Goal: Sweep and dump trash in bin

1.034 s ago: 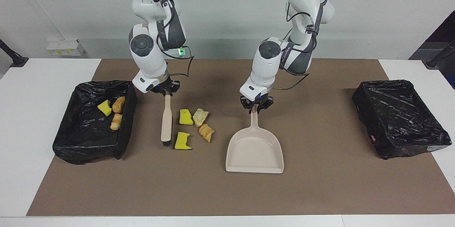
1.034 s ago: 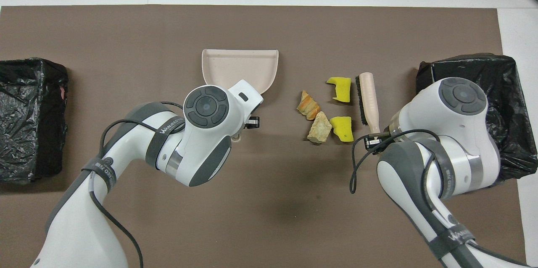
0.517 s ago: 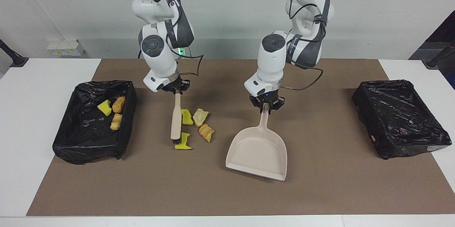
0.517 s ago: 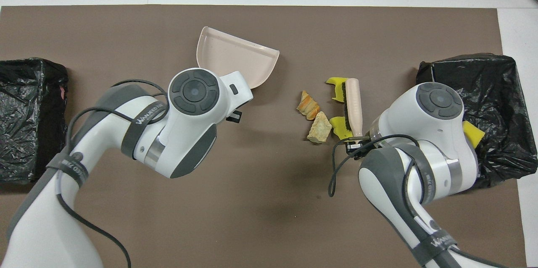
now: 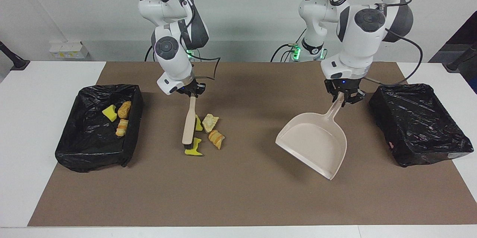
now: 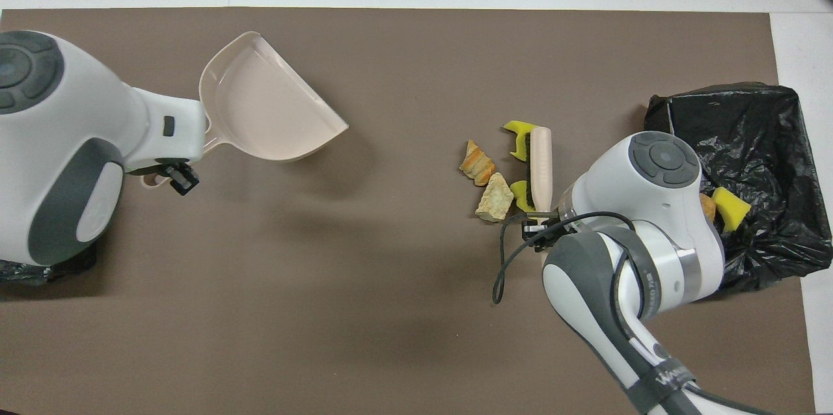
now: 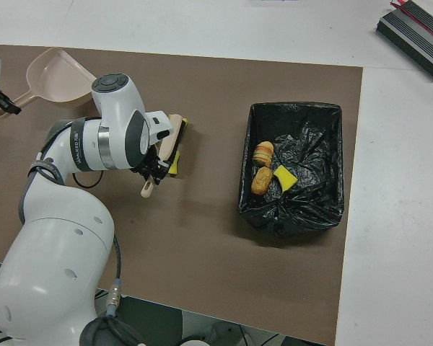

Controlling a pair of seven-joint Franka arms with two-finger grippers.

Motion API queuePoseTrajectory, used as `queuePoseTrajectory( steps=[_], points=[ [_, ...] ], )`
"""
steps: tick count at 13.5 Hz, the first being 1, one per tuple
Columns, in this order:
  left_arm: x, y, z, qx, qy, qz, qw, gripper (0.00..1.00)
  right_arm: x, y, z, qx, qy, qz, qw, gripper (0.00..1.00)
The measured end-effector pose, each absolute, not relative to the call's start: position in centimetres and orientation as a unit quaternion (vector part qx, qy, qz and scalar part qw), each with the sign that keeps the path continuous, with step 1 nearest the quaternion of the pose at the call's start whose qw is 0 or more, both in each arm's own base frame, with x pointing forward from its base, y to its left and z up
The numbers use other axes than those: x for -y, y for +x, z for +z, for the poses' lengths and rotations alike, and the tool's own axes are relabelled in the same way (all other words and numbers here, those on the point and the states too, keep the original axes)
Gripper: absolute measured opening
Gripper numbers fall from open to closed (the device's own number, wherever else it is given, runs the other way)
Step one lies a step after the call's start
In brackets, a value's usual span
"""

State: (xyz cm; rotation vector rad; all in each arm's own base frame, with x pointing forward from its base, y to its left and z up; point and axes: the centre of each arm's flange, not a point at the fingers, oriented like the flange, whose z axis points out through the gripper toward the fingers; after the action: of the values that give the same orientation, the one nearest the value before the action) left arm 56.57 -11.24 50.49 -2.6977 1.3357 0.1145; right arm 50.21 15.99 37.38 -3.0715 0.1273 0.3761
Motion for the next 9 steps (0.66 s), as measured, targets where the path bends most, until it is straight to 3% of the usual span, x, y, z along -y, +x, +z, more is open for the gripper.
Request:
queuePoseTrajectory(
  steps=[5,9],
  points=[
    [6.4,55.5,47.2,-0.602,-0.794,0.084,0.032,0.32,-15.9,50.3,36.9,-0.041,-0.991,0.125,0.020,0.26],
    [10.5,53.4,43.3,-0.621,-0.779,0.085,0.030,0.32,-17.4,49.9,35.9,-0.027,-0.990,0.135,0.017,0.26]
  ],
)
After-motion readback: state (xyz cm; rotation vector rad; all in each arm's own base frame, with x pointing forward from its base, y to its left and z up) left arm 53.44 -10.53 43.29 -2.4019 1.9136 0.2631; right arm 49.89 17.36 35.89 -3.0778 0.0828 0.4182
